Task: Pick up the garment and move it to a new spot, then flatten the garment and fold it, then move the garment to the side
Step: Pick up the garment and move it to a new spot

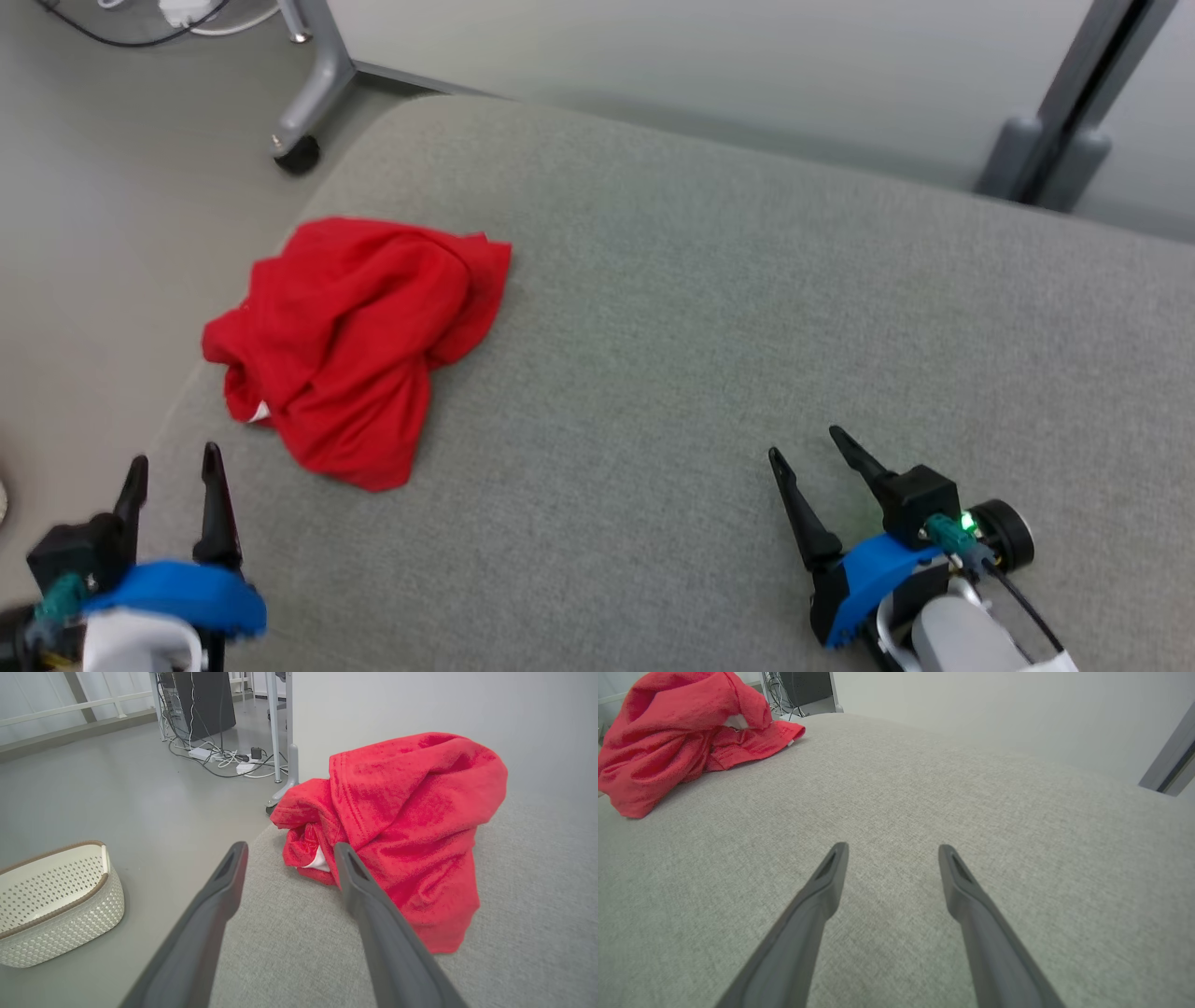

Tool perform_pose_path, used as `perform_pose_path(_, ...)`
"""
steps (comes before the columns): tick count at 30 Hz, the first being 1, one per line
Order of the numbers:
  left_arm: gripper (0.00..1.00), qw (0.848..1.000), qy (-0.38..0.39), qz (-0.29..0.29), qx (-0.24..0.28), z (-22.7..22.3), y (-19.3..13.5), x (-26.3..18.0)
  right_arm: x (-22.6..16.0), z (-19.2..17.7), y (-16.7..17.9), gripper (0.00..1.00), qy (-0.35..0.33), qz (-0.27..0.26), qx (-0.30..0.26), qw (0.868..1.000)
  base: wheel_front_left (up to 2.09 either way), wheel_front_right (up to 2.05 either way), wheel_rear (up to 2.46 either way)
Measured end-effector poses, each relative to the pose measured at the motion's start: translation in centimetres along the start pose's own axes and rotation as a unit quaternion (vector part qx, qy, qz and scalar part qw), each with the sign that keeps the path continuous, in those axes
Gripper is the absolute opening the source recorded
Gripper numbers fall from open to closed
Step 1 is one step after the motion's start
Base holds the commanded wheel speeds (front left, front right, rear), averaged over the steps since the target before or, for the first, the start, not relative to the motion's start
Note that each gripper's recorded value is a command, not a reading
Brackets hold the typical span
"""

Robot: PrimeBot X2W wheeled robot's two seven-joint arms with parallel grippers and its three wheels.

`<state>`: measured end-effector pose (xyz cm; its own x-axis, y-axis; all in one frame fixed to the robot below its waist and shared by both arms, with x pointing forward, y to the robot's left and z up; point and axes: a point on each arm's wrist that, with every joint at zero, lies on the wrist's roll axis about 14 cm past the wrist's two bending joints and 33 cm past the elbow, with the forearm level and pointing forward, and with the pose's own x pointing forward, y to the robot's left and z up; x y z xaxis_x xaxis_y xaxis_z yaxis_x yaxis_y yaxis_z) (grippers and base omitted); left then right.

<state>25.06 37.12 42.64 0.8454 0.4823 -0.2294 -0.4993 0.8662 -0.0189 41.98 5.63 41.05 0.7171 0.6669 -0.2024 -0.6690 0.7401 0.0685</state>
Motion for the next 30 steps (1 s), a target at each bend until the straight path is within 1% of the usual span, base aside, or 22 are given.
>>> perform_pose_path(4, 1.00, 0.999, -0.013, -0.043, 0.019, 2.4, -1.9, 3.4, 0.5, -1.0, -1.3, 1.00, 0.008, -0.010, 0.001, 1.000, 0.00, 0.00, 0.00)
perform_pose_path(8, 1.00, 0.995, -0.006, -0.089, 0.044, 3.5, -3.5, 6.1, 0.8, -2.6, -2.3, 1.00, 0.023, -0.019, 0.007, 1.000, 0.00, 0.00, 0.00)
perform_pose_path(11, 1.00, 0.991, 0.009, -0.119, 0.066, 3.7, -4.6, 7.7, 1.1, -3.3, -3.0, 1.00, 0.027, -0.024, 0.014, 0.999, 0.00, 0.00, 0.00)
perform_pose_path(17, 1.00, 0.981, 0.041, -0.169, 0.085, 2.9, -7.2, 9.9, 1.7, -3.9, -3.6, 1.00, 0.023, -0.029, 0.022, 0.999, 0.00, 0.00, 0.00)
perform_pose_path(23, 1.00, 0.976, 0.080, -0.172, 0.108, 1.0, -7.6, 11.8, 2.0, -4.1, -4.5, 1.00, 0.019, -0.038, 0.027, 0.999, 0.00, 0.00, 0.00)
perform_pose_path(27, 1.00, 0.978, 0.099, -0.158, 0.098, 0.0, -7.6, 13.0, 2.0, -4.1, -5.3, 1.00, 0.016, -0.047, 0.028, 0.998, 0.00, 0.00, 0.00)
perform_pose_path(28, 0.36, 0.978, 0.104, -0.153, 0.092, -0.4, -7.6, 13.2, 1.9, -4.1, -5.4, 1.00, 0.015, -0.049, 0.028, 0.998, 0.00, 0.00, 0.00)
perform_pose_path(29, 0.00, 0.979, 0.107, -0.152, 0.088, -0.6, -7.8, 13.3, 1.9, -4.1, -5.6, 1.00, 0.014, -0.051, 0.028, 0.998, 0.00, 0.00, 0.00)
perform_pose_path(30, 0.00, 0.979, 0.108, -0.153, 0.086, -0.7, -8.0, 13.4, 1.8, -4.0, -5.8, 1.00, 0.014, -0.054, 0.029, 0.998, 0.00, 0.00, 0.00)
